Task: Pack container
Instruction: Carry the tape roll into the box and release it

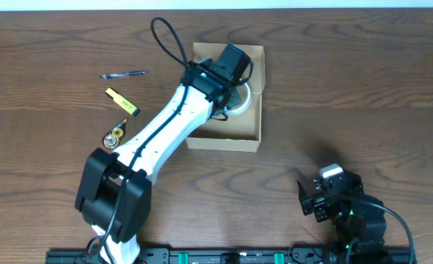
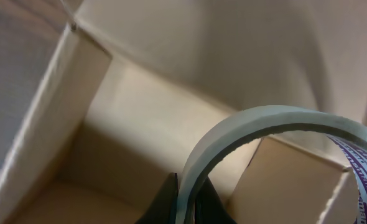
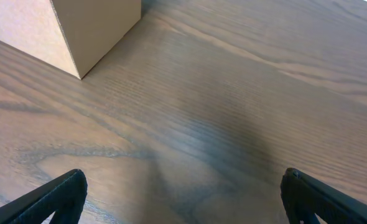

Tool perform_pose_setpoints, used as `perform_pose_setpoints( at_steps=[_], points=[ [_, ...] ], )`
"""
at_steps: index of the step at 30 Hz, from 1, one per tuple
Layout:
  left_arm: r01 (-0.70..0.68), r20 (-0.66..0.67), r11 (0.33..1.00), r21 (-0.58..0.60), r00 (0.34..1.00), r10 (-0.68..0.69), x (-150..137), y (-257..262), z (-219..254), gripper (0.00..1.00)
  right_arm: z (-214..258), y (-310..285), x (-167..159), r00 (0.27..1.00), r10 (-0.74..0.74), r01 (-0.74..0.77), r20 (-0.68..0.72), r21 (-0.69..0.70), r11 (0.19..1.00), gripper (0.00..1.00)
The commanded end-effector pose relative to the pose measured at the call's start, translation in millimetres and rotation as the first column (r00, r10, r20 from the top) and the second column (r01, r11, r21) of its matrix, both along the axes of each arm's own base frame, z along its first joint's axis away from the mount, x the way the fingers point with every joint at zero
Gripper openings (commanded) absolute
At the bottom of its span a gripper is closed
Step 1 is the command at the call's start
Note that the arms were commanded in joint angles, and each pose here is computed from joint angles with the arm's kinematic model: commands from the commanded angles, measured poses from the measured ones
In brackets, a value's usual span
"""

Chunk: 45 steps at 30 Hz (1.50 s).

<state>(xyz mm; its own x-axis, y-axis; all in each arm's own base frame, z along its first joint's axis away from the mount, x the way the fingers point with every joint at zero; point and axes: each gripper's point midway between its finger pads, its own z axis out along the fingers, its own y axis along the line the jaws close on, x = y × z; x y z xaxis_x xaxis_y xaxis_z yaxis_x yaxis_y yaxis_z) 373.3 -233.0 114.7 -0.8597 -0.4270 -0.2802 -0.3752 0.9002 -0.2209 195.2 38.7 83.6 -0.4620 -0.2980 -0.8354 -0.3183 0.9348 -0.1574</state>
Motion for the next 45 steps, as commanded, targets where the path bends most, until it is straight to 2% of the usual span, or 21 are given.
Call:
perform_pose_setpoints(
  at_steps=[1,6,10,29,32,33,36,41,45],
  points=[
    [-0.035,-0.022,0.999,-0.006,0.999,0.035,-2.6,-2.8,-2.5,0.06,-0.4,-2.0,0.2,1.000,-0.016,0.016,0.000,0.007,1.000,0.99],
    [-0.033,-0.061,0.999,0.035,0.998,0.035,-14.1,3.4,-6.5,0.06,-0.4,-2.0,0.2,1.000,-0.016,0.016,0.000,0.007,1.000,0.99],
    [-0.090,-0.110,0.991,0.103,0.989,0.101,-29.6,19.5,-10.5,0.06,-0.5,-2.0,0.2,1.000,-0.015,0.015,0.000,0.007,1.000,0.99],
    [-0.145,-0.112,0.976,0.163,0.980,0.164,-32.1,31.7,-38.5,0.06,-0.4,-2.0,0.2,1.000,-0.016,0.016,0.000,0.007,1.000,0.99],
    [-0.145,-0.111,0.976,0.164,0.980,0.164,-32.1,31.9,-38.6,0.11,-0.5,-2.0,0.2,1.000,-0.016,0.016,0.000,0.007,1.000,0.99],
    [-0.145,-0.111,0.976,0.164,0.980,0.164,-32.0,31.8,-38.6,0.18,-0.4,-2.0,0.2,1.000,-0.016,0.016,0.000,0.007,1.000,0.99],
    [-0.146,-0.106,0.976,0.159,0.981,0.164,-30.6,30.8,-38.4,0.18,-0.4,-2.0,0.2,1.000,-0.016,0.016,0.000,0.007,1.000,0.99],
    [-0.149,-0.090,0.977,0.154,0.982,0.164,-27.0,29.7,-37.6,0.24,-0.5,-2.0,0.2,1.000,-0.015,0.015,0.000,0.007,1.000,0.99],
    [-0.176,0.001,0.975,0.134,0.984,0.177,-12.4,31.3,-20.5,0.25,-0.4,-2.0,0.2,1.000,-0.015,0.015,0.000,0.007,1.000,0.99]
  ],
)
